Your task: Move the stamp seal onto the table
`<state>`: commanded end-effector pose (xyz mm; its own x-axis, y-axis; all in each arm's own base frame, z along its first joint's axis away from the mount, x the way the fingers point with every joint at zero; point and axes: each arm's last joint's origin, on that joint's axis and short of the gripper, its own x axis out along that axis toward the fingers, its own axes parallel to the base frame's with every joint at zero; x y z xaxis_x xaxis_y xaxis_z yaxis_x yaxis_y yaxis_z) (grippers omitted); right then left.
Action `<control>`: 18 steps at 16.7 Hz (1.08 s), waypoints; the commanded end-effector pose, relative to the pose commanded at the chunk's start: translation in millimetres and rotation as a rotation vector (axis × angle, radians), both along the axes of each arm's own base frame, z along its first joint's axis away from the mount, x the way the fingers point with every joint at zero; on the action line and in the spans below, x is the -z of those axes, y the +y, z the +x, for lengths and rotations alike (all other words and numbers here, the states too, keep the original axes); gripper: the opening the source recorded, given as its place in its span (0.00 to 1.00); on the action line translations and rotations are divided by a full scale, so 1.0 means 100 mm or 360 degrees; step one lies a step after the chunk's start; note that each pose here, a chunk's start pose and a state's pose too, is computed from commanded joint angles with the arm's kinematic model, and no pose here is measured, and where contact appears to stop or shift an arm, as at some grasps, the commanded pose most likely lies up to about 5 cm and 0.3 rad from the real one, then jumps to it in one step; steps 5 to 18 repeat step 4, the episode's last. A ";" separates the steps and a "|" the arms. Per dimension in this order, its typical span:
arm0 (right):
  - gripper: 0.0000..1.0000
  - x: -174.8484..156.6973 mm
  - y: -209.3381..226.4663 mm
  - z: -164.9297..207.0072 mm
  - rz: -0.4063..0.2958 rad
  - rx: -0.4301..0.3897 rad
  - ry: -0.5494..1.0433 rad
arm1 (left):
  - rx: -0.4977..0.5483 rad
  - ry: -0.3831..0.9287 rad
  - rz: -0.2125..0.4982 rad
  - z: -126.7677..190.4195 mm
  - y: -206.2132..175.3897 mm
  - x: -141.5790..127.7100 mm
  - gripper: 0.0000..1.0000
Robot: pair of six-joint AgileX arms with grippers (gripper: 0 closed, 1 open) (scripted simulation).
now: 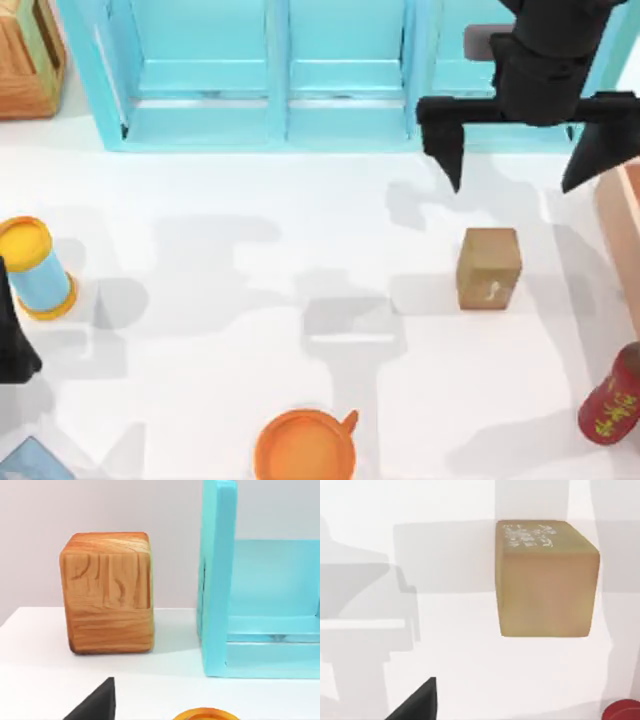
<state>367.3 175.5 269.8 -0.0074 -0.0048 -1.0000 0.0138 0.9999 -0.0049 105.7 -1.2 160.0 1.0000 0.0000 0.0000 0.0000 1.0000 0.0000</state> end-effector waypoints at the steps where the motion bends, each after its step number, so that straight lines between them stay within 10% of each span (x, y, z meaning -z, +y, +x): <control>1: 1.00 -0.09 -0.01 -0.02 0.0003 0.0001 -0.0007 | 0.0000 0.0000 0.0000 0.00 0.00 0.00 1.00; 18: 1.00 -0.18 -0.03 -0.04 0.0007 0.0001 -0.0016 | 0.0000 0.0000 0.0000 0.00 0.00 0.00 1.00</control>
